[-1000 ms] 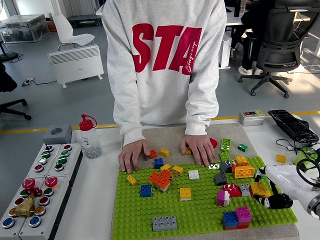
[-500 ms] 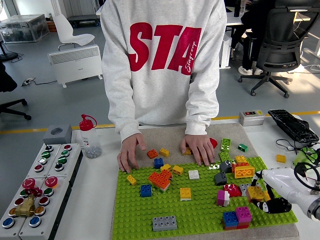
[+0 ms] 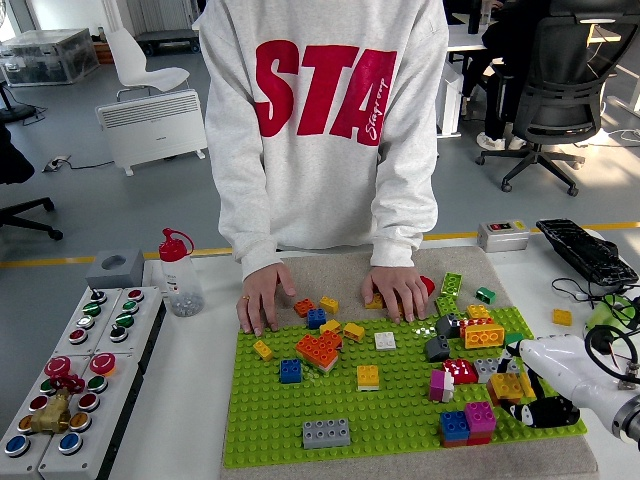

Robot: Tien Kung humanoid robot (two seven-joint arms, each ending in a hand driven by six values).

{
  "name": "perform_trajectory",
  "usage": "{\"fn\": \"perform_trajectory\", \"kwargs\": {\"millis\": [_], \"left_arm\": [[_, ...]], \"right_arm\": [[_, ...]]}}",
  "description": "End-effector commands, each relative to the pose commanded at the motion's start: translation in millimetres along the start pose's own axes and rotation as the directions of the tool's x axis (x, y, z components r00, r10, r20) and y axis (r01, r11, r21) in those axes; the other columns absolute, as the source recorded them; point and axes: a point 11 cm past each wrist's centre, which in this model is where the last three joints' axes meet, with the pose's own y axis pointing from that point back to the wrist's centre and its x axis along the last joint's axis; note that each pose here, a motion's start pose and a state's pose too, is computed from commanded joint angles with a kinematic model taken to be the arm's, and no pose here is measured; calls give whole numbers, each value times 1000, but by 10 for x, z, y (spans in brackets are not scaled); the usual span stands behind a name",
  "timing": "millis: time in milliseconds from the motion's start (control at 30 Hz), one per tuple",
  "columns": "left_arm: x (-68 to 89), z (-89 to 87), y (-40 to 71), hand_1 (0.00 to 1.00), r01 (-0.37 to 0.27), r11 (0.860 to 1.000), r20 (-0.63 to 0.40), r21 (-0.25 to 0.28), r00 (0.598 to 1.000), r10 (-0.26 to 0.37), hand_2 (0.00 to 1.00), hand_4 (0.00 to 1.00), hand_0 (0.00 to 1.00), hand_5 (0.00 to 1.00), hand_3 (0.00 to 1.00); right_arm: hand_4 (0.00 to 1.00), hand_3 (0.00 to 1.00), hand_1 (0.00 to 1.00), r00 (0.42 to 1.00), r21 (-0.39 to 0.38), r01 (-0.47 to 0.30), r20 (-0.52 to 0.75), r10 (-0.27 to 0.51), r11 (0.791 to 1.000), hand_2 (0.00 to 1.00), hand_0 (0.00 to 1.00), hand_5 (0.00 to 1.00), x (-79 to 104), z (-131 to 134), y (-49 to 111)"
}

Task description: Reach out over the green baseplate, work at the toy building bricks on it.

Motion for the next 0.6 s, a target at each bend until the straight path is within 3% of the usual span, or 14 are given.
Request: {"fn": "perform_trajectory", "kwargs": {"millis": [600], "left_arm": [[14,5,1,691,1,1000,3,-1,1000,-1,657,361,692,998,619]], "right_arm": [[602,505,101,999,36,-39,11,38,999,205,251,186,129,-162,-97]]}}
